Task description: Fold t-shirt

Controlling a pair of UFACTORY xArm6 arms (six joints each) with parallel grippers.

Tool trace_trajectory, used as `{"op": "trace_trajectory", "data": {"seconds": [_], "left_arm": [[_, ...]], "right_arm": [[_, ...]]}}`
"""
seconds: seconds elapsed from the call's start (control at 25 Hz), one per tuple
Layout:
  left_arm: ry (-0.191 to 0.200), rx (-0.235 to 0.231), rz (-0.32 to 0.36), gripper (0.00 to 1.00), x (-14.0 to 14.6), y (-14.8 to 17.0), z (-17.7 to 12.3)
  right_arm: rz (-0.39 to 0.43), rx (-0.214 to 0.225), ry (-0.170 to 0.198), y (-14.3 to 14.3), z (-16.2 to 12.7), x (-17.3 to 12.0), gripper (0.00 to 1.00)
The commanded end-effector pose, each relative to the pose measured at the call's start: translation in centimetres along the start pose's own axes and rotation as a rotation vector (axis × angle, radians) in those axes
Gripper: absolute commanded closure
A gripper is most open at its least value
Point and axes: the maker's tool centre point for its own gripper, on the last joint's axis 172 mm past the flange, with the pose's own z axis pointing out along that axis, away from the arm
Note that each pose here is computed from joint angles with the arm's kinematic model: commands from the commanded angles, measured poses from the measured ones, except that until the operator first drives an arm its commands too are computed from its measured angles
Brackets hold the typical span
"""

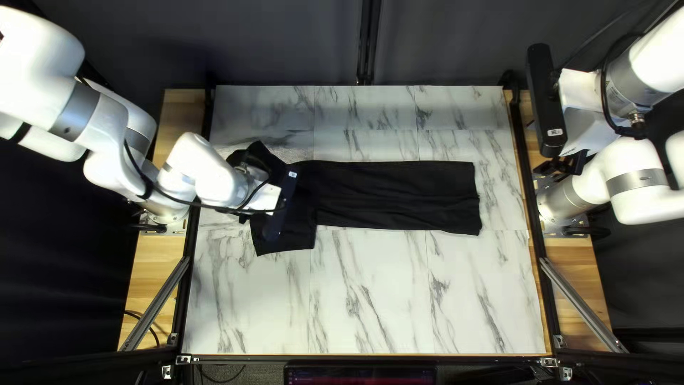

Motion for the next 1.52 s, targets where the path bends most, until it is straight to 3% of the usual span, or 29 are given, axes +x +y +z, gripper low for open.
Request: {"op": "trace_trajectory", "data": {"seconds": [0.04,0.2,0.24,0.64,0.8,0.88,1.08,1.24,1.36,1.52], "left_arm": [[-0.023,-0.016,-0.022,0.22,-0.8,-0.3,0.5],[-0.035,-0.024,-0.034,0.49,-1.2,-0.1,0.4],[-0.036,-0.026,-0.035,0.52,-1.1,0.1,0.4],[-0.028,-0.044,-0.027,0.48,-0.4,0.9,0.7],[-0.031,-0.051,-0.029,0.28,-0.6,0.9,0.6],[-0.034,-0.053,-0.029,0.27,-0.6,0.9,0.5],[-0.034,-0.058,-0.029,0.39,-0.6,0.9,0.6],[-0.03,-0.061,-0.028,0.53,-0.5,1.1,0.5],[-0.027,-0.061,-0.026,0.72,-0.3,1.1,0.5],[-0.025,-0.065,-0.025,0.81,-0.3,0.8,1.0]], "right_arm": [[0.0,0.0,0.0,0.0,0.0,0.0,0.0],[0.0,0.0,0.0,0.0,0.0,0.0,0.0],[0.0,0.0,0.0,0.0,0.0,0.0,0.0],[0.0,0.0,0.0,0.0,0.0,0.0,0.0],[0.0,0.0,0.0,0.0,0.0,0.0,0.0],[0.0,0.0,0.0,0.0,0.0,0.0,0.0],[0.0,0.0,0.0,0.0,0.0,0.0,0.0],[0.0,0.0,0.0,0.0,0.0,0.0,0.0],[0.0,0.0,0.0,0.0,0.0,0.0,0.0],[0.0,0.0,0.0,0.0,0.0,0.0,0.0]]}}
